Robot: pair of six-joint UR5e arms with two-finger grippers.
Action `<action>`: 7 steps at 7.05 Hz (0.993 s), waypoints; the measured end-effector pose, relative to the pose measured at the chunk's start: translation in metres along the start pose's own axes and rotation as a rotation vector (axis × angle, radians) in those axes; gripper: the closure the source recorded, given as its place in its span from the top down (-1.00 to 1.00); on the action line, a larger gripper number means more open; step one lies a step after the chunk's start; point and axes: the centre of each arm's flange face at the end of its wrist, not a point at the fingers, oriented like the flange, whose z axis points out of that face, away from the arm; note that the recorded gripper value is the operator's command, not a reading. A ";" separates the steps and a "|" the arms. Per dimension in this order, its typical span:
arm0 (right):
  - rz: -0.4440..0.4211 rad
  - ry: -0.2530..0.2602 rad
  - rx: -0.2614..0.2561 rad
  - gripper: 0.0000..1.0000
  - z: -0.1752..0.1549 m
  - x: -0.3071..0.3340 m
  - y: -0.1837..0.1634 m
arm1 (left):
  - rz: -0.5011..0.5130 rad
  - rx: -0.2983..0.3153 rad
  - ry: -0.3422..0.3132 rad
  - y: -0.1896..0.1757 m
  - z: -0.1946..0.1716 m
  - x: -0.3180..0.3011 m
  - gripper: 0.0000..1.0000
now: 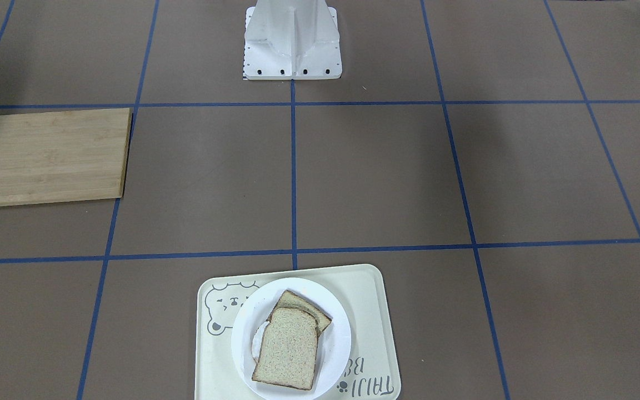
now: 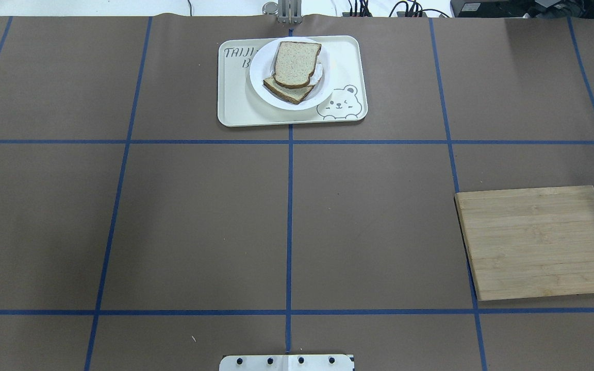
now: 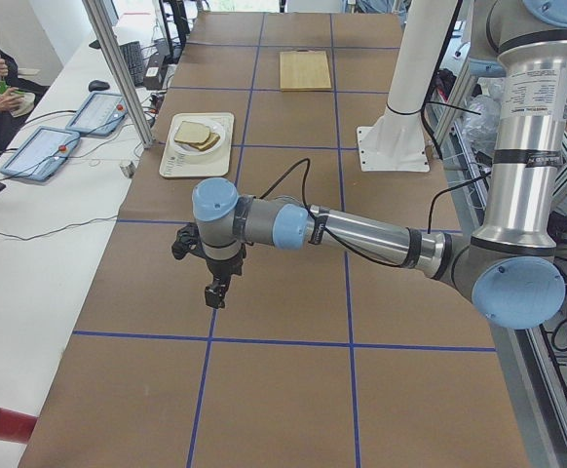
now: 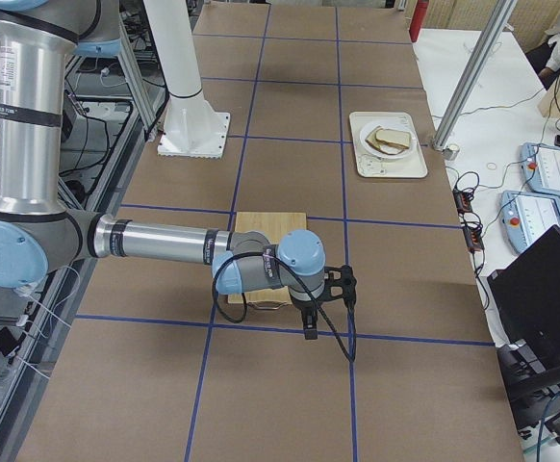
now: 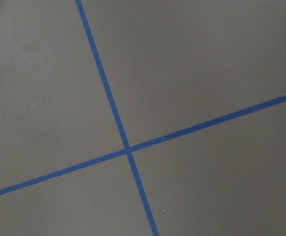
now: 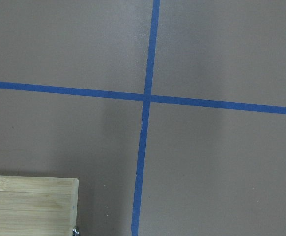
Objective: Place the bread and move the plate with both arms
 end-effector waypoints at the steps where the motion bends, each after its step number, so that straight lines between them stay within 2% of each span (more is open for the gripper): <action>1: 0.008 -0.017 -0.012 1.00 -0.010 -0.012 -0.001 | -0.022 0.005 0.013 0.016 0.002 -0.012 0.96; 4: 0.004 -0.021 -0.019 1.00 -0.026 -0.023 0.002 | -0.068 -0.005 0.008 0.053 0.007 -0.030 0.96; 7: 0.009 0.018 -0.017 1.00 -0.026 -0.016 0.007 | -0.075 -0.014 -0.005 0.062 0.009 -0.033 0.96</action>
